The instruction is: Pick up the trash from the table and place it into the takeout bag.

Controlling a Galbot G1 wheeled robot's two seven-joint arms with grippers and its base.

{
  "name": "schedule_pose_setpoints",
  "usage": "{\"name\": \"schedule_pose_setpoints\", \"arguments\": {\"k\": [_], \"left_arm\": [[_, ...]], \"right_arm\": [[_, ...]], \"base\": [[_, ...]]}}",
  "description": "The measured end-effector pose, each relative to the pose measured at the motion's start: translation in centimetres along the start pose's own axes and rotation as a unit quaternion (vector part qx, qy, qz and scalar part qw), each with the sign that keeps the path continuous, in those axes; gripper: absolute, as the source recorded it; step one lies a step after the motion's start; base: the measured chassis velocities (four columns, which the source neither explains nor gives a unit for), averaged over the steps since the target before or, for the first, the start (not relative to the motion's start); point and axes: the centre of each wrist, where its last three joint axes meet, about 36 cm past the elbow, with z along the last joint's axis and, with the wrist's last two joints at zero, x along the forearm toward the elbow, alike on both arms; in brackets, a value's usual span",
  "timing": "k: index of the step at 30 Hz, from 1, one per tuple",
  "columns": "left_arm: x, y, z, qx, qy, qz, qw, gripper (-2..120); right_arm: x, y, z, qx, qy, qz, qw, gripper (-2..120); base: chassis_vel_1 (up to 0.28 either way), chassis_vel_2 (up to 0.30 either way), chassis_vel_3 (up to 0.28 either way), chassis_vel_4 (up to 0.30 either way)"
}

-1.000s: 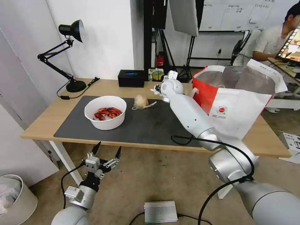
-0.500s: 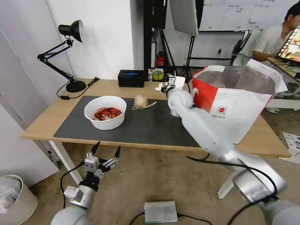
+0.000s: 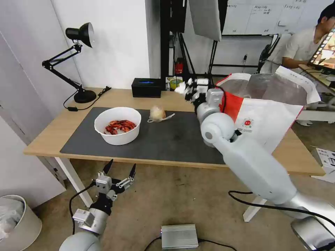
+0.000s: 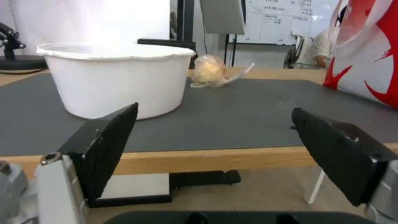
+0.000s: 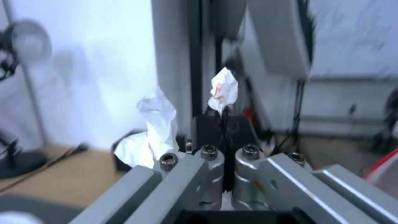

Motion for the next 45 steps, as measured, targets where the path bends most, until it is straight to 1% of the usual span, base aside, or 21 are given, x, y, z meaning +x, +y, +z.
{"name": "schedule_pose_setpoints", "arguments": {"k": [2, 5, 6, 9, 10, 11, 13, 14, 15, 18, 19, 22, 23, 25, 26, 28, 30, 31, 33, 37, 45], "left_arm": [[0.0, 0.0, 0.0, 0.001, 0.0, 0.0, 1.0, 100], [-0.1, -0.1, -0.3, 0.01, 0.003, -0.001, 0.9999, 100], [-0.1, -0.1, -0.3, 0.01, 0.003, -0.001, 0.9999, 100], [-0.3, -0.2, -0.1, 0.011, 0.004, 0.002, 0.9999, 100], [-0.3, -0.2, -0.1, 0.011, 0.004, 0.002, 0.9999, 100], [-0.5, -0.3, -0.1, 0.012, 0.004, 0.004, 0.9999, 100], [-0.6, -0.4, 0.0, 0.013, 0.004, 0.006, 0.9999, 100], [-0.6, -0.4, 0.0, 0.013, 0.004, 0.006, 0.9999, 100], [-0.7, -0.5, 0.1, 0.014, 0.004, 0.007, 0.9999, 100], [-0.8, -0.5, 0.1, 0.014, 0.003, 0.008, 0.9999, 100], [-0.8, -0.5, 0.1, 0.014, 0.003, 0.008, 0.9999, 100], [-0.8, -0.3, 0.1, 0.012, 0.004, 0.009, 0.9999, 100], [-0.8, -0.3, 0.1, 0.012, 0.004, 0.009, 0.9999, 100], [-0.8, -0.3, 0.0, 0.011, 0.004, 0.008, 0.9999, 100], [-0.8, -0.3, 0.0, 0.011, 0.004, 0.008, 0.9999, 100], [-0.8, -0.2, 0.0, 0.012, 0.003, 0.007, 0.9999, 100], [-0.8, -0.2, 0.0, 0.012, 0.003, 0.007, 0.9999, 100], [-0.9, -0.2, 0.0, 0.011, 0.003, 0.008, 0.9999, 100], [-0.8, -0.3, 0.0, 0.012, 0.004, 0.011, 0.9999, 100], [-0.8, -0.5, 0.0, 0.012, 0.005, 0.013, 0.9998, 100], [-0.7, -0.2, -0.1, 0.009, 0.006, 0.013, 0.9999, 100]], "right_arm": [[0.2, -0.6, -0.5, 0.012, -0.014, 0.009, 1.0, 0], [0.5, -3.3, -1.6, 0.057, -0.049, 0.042, 0.996, 0], [0.5, -3.3, -1.6, 0.057, -0.049, 0.042, 0.996, 0], [0.6, -6.0, -2.3, 0.084, -0.061, 0.07, 0.992, 0], [0.6, -6.0, -2.3, 0.084, -0.061, 0.07, 0.992, 0], [0.4, -7.3, -2.5, 0.095, -0.06, 0.084, 0.99, 0], [0.3, -9.2, -2.6, 0.111, -0.054, 0.103, 0.987, 0], [0.3, -9.2, -2.6, 0.111, -0.054, 0.103, 0.987, 0], [0.3, -10.0, -2.7, 0.118, -0.049, 0.112, 0.985, 0], [0.7, -12.0, -3.1, 0.138, -0.015, 0.14, 0.98, 0], [0.7, -12.0, -3.1, 0.138, -0.015, 0.14, 0.98, 0], [1.6, -13.4, -4.0, 0.15, 0.024, 0.152, 0.977, 0], [1.6, -13.4, -4.0, 0.15, 0.024, 0.152, 0.977, 0], [2.6, -13.7, -4.5, 0.144, 0.059, 0.149, 0.977, 0], [2.6, -13.7, -4.5, 0.144, 0.059, 0.149, 0.977, 0], [4.1, -13.7, -5.3, 0.118, 0.111, 0.143, 0.976, 0], [4.4, -13.7, -5.4, 0.11, 0.124, 0.143, 0.976, 0], [5.0, -13.9, -5.7, 0.088, 0.16, 0.145, 0.972, 0], [5.5, -14.2, -5.5, 0.073, 0.183, 0.147, 0.969, 0], [5.9, -14.4, -5.1, 0.05, 0.206, 0.149, 0.966, 0], [5.9, -14.1, -4.9, 0.032, 0.217, 0.15, 0.964, 0]], "base": [[0.0, 0.0, 0.0, 0.0], [0.0, 0.0, 0.0, 0.0], [0.0, 0.0, 0.0, 0.0], [0.0, 0.0, 0.0, 0.0], [0.0, 0.0, 0.0, 0.0], [0.0, 0.0, 0.0, 0.0], [0.0, 0.0, 0.0, 0.0], [0.0, 0.0, 0.0, 0.0], [0.0, 0.0, 0.0, 0.0], [0.0, 0.0, 0.0, 0.0], [0.0, 0.0, 0.0, 0.0], [0.0, 0.0, 0.0, 0.0], [0.0, 0.0, 0.0, 0.0], [0.0, 0.0, 0.0, 0.0], [0.0, 0.0, 0.0, 0.0], [0.0, 0.0, 0.0, 0.0], [0.0, 0.0, 0.0, 0.0], [0.0, 0.0, 0.0, 0.0], [0.0, 0.0, 0.0, 0.0], [0.0, 0.0, 0.0, 0.0], [0.0, 0.0, 0.0, 0.0]]}}
